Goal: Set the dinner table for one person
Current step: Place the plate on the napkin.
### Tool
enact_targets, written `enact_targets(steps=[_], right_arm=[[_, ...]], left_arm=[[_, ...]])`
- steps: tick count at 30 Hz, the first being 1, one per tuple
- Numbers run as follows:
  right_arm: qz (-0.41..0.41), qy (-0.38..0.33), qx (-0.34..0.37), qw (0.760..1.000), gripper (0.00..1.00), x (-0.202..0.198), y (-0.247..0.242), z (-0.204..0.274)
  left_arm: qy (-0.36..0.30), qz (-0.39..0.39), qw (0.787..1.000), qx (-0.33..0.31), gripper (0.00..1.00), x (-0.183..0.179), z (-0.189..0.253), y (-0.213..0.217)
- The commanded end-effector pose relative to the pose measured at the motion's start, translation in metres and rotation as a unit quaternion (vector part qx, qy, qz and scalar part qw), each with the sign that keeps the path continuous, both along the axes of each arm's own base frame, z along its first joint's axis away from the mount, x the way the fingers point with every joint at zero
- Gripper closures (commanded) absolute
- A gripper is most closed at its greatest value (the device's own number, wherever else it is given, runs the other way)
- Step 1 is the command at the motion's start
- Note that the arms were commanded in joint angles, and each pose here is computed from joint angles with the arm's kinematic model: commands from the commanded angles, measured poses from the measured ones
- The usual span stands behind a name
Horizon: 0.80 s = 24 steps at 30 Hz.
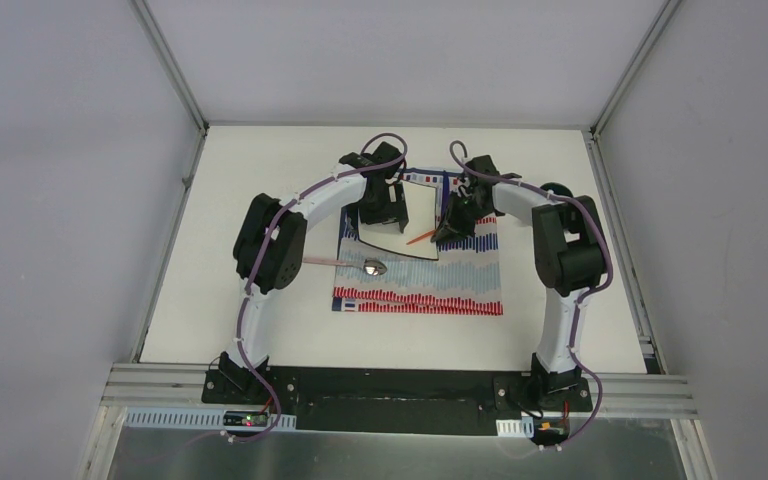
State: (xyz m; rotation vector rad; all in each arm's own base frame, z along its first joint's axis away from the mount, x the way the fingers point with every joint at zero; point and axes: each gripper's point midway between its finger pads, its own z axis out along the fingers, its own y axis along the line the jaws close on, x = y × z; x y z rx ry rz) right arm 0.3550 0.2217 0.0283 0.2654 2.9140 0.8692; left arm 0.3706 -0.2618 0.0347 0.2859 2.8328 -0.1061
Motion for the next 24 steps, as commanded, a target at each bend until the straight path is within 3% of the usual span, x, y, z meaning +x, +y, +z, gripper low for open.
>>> enact_targets(steps=[1,5,8,16,24], right_arm=[[0.051,-0.157,0.051,0.985,0.76,0.039,0.039,0.084],[0.05,-0.179,-0.051,0.981,0.76,0.051,0.01,0.094],[0.047,-0.188,-0.089,0.977,0.77,0.06,-0.003,0.1],[0.036,-0.174,-0.083,0.981,0.76,0.073,-0.002,0.086],[0.033,-0.165,-0.034,0.985,0.77,0.065,0.012,0.078]], left_arm=[[0.091,-0.023,0.956,0.276,0.21,-0.066,-0.099,0.088],[0.082,-0.025,0.968,0.237,0.19,-0.061,-0.095,0.073],[0.077,-0.027,0.973,0.218,0.19,-0.058,-0.093,0.065],[0.075,-0.031,0.975,0.207,0.18,-0.06,-0.09,0.063],[0.073,-0.036,0.972,0.222,0.14,-0.06,-0.093,0.07]])
